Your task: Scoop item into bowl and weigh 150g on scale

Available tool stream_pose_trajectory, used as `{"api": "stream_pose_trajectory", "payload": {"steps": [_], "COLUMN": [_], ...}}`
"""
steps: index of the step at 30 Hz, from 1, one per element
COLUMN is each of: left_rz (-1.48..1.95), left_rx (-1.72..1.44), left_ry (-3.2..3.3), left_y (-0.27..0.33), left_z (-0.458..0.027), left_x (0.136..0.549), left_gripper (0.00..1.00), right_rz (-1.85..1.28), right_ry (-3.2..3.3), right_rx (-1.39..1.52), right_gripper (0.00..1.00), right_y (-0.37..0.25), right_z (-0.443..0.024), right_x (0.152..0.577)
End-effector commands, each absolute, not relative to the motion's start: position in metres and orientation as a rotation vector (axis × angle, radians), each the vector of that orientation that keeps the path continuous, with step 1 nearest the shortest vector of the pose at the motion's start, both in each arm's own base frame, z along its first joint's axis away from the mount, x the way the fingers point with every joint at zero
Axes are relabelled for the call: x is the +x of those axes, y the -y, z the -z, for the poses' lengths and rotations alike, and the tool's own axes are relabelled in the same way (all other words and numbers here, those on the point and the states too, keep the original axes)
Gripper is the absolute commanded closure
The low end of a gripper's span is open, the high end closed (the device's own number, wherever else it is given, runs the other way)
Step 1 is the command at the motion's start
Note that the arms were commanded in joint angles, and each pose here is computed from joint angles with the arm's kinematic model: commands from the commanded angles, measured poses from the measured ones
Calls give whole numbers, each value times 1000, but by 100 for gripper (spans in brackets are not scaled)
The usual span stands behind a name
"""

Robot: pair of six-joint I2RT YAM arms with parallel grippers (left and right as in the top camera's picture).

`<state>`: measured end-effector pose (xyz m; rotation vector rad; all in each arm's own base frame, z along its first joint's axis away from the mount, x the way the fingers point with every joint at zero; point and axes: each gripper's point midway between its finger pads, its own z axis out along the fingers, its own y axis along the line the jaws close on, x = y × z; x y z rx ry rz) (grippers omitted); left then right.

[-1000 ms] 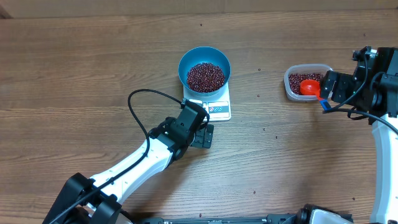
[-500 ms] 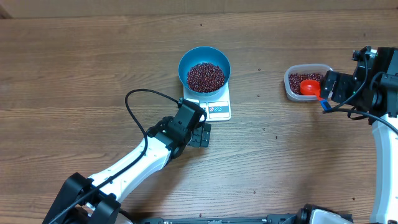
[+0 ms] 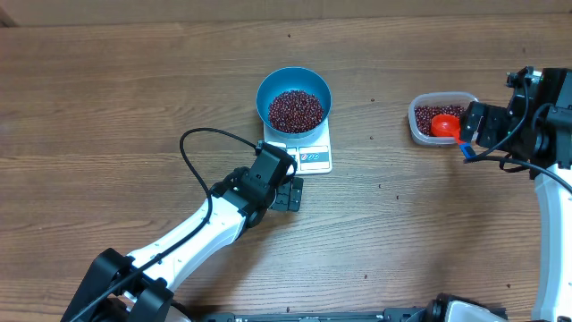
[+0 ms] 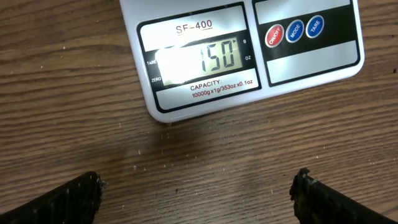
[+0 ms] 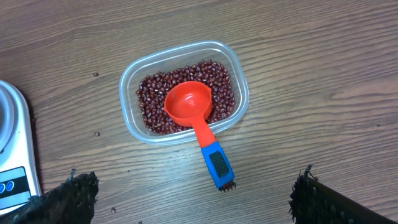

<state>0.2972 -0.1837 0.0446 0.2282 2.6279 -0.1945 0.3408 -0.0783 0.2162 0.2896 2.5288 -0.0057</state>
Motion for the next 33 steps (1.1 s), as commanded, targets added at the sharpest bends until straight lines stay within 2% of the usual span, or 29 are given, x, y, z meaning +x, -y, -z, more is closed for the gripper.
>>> {"api": "stream_pose_trajectory", "payload": {"steps": [1,22,33], "left_rz": [208,231,162], "left_rx": [230,238,299], "left_ry": [-2612,-2607,-2395], "left_y": [187,191,176], "left_z": [-51,-54,-116], "left_x": [304,303,314], "left_gripper": [1,1,0], "right_rz": [21,21,21], "right_ry": [-2487,-2487,-2487], "right_rx": [278,278,278], "right_gripper": [0,0,0], "right_y": [79,79,79], "right_z": [-232,-232,-232], "right_x": [344,344,344]}}
